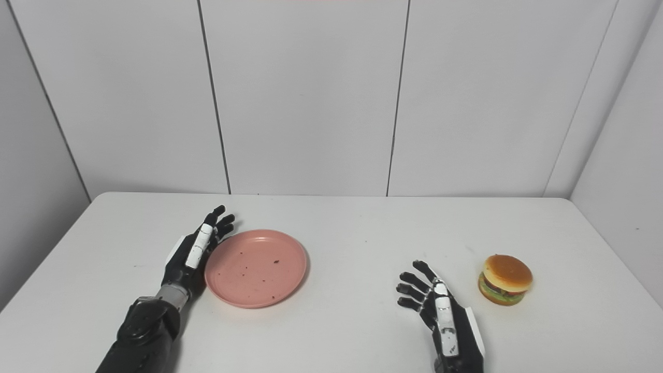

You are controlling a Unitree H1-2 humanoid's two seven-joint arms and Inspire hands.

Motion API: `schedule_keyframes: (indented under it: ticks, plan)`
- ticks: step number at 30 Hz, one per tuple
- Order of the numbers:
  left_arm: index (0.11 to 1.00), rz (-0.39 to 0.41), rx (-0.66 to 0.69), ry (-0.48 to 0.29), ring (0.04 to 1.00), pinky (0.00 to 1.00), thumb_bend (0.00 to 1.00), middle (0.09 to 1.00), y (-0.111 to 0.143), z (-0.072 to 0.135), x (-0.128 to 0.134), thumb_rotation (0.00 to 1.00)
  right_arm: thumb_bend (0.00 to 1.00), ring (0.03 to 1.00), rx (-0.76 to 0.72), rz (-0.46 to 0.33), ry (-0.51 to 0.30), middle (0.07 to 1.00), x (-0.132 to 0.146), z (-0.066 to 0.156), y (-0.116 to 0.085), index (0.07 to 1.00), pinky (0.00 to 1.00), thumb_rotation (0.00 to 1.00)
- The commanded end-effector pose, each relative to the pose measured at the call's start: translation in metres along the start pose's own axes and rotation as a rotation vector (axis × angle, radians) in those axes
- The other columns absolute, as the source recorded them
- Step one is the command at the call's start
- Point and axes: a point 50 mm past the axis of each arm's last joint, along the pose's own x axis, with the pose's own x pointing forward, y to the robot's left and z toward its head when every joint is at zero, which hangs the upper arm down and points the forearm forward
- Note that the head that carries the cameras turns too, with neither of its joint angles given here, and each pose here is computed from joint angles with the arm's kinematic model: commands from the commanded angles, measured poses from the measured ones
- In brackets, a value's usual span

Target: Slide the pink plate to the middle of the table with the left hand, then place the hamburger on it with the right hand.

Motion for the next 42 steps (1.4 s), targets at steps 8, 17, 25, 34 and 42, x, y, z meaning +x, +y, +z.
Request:
schedule_keyframes:
  ticks: [8, 17, 25, 34, 42]
  plan:
    - [0.925, -0.081, -0.027, -0.056, 0.941, 0.92, 0.93, 0.912, -0.028, 0.022, 0.016, 0.82, 0.82, 0.737, 0.023, 0.009, 0.045, 0.762, -0.007, -0.011, 0.015, 0.832, 0.7, 0.98]
    - [0.938, -0.116, -0.034, -0.05, 0.95, 0.91, 0.91, 0.925, -0.043, 0.02, 0.016, 0.84, 0.83, 0.736, 0.021, 0.007, 0.048, 0.759, -0.006, -0.011, 0.018, 0.825, 0.7, 0.98]
    - [0.935, -0.137, -0.007, -0.037, 0.95, 0.91, 0.92, 0.927, -0.048, 0.016, 0.016, 0.85, 0.81, 0.741, 0.015, 0.011, 0.044, 0.764, -0.005, -0.01, 0.021, 0.83, 0.7, 0.99]
    - [0.943, -0.151, -0.005, -0.016, 0.955, 0.93, 0.92, 0.929, -0.051, 0.011, 0.015, 0.85, 0.81, 0.735, 0.012, 0.0, 0.054, 0.759, -0.005, -0.011, 0.023, 0.821, 0.69, 0.99]
    - [0.94, -0.143, -0.006, 0.001, 0.955, 0.93, 0.94, 0.926, -0.047, 0.005, 0.014, 0.84, 0.82, 0.745, 0.005, -0.014, 0.055, 0.762, -0.004, -0.011, 0.023, 0.821, 0.71, 0.96]
